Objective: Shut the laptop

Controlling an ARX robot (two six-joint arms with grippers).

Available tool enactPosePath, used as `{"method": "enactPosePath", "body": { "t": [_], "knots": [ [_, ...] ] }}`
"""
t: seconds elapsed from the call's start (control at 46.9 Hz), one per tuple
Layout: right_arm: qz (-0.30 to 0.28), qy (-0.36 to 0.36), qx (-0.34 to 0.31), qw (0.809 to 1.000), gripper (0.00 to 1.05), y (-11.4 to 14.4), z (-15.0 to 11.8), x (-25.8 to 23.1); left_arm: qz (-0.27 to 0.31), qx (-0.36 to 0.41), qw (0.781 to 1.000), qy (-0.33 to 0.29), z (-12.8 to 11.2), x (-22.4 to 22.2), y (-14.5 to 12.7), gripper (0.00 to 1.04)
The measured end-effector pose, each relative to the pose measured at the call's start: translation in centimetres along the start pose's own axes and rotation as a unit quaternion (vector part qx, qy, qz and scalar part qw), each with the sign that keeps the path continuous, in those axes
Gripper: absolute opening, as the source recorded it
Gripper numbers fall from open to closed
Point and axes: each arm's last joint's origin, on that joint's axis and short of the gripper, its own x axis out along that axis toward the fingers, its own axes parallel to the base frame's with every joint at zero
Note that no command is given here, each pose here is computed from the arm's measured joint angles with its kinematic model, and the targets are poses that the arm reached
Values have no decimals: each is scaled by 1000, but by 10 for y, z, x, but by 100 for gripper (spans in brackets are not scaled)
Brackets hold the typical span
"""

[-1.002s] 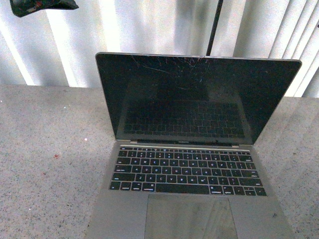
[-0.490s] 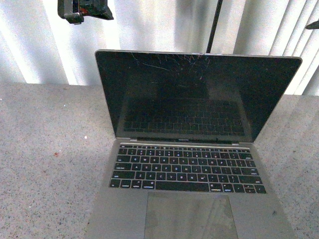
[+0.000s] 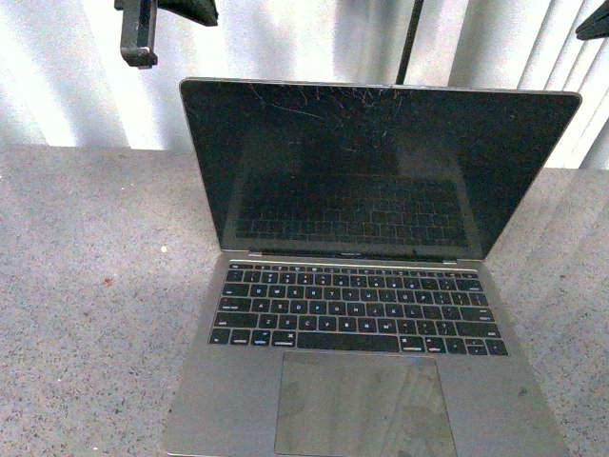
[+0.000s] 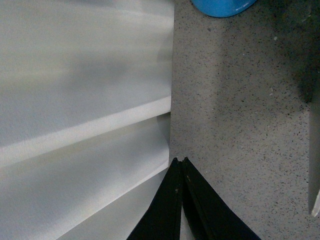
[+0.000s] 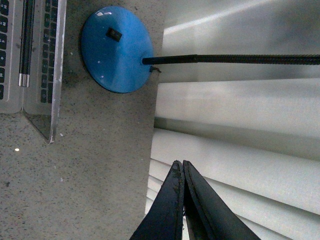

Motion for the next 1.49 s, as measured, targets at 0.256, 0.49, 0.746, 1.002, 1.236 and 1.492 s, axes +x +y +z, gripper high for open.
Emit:
{"method": "enactPosePath", "body": {
  "t": [0.256,0.49,0.746,1.002,1.236,1.492],
  "knots": [
    [18,-6,29,999,3,3,0,7,-17,7,1000,-7,8,5,-5,4],
    [29,-16,48,998,3,6,3,16,-24,14,1000,-14,17,10,-6,4],
    [42,-29,61,997,3,10,7,28,-34,20,999,-17,24,17,-11,4],
    [54,-37,75,995,3,14,9,33,-39,24,999,-21,28,17,-13,4],
    [66,-44,79,994,3,19,13,37,-46,26,998,-21,29,19,-18,4],
    [82,-55,93,991,3,22,18,39,-56,30,998,-23,31,21,-25,4]
  ]
}}
